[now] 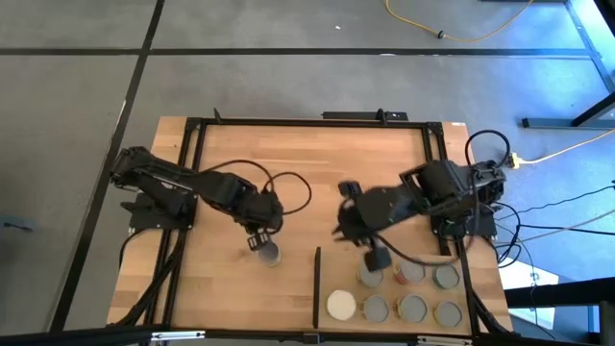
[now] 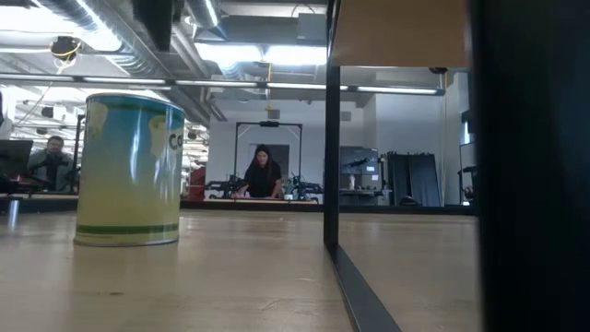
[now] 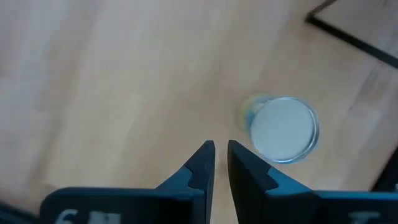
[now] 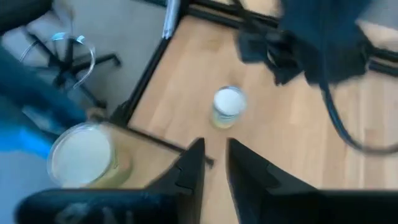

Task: Pick and place cans onto a shelf
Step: Put the canned carrots on the shelf

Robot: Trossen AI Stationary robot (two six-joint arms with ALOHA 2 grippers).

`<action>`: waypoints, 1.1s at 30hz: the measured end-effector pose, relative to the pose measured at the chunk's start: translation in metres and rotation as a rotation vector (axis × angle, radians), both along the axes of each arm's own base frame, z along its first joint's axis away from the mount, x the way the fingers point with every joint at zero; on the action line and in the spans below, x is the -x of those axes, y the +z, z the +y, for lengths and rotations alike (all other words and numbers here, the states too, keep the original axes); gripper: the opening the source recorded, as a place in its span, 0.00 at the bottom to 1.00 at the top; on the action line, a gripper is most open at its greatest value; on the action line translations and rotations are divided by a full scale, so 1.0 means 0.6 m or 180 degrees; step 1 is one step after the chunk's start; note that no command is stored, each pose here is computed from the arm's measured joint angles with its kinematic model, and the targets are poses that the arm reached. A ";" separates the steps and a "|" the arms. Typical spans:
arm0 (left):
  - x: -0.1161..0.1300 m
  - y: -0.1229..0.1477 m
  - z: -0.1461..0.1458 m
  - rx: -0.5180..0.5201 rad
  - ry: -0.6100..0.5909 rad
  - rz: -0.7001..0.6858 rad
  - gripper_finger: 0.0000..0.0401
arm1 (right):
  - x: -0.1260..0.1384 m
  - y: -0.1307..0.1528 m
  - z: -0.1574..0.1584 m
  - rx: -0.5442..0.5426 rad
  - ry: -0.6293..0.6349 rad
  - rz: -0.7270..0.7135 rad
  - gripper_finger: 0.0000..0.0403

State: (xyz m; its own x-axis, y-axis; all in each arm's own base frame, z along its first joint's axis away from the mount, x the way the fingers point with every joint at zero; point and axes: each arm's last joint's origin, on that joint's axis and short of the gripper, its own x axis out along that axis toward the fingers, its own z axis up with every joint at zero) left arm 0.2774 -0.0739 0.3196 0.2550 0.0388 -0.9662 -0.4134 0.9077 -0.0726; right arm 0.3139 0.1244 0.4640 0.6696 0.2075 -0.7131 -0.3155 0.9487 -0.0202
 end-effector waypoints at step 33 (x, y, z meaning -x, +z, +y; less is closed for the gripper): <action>0.210 0.180 -0.004 -0.0206 0.0216 -0.1084 0.09 | -0.294 -0.285 -0.063 -0.0640 -0.0423 0.0606 0.17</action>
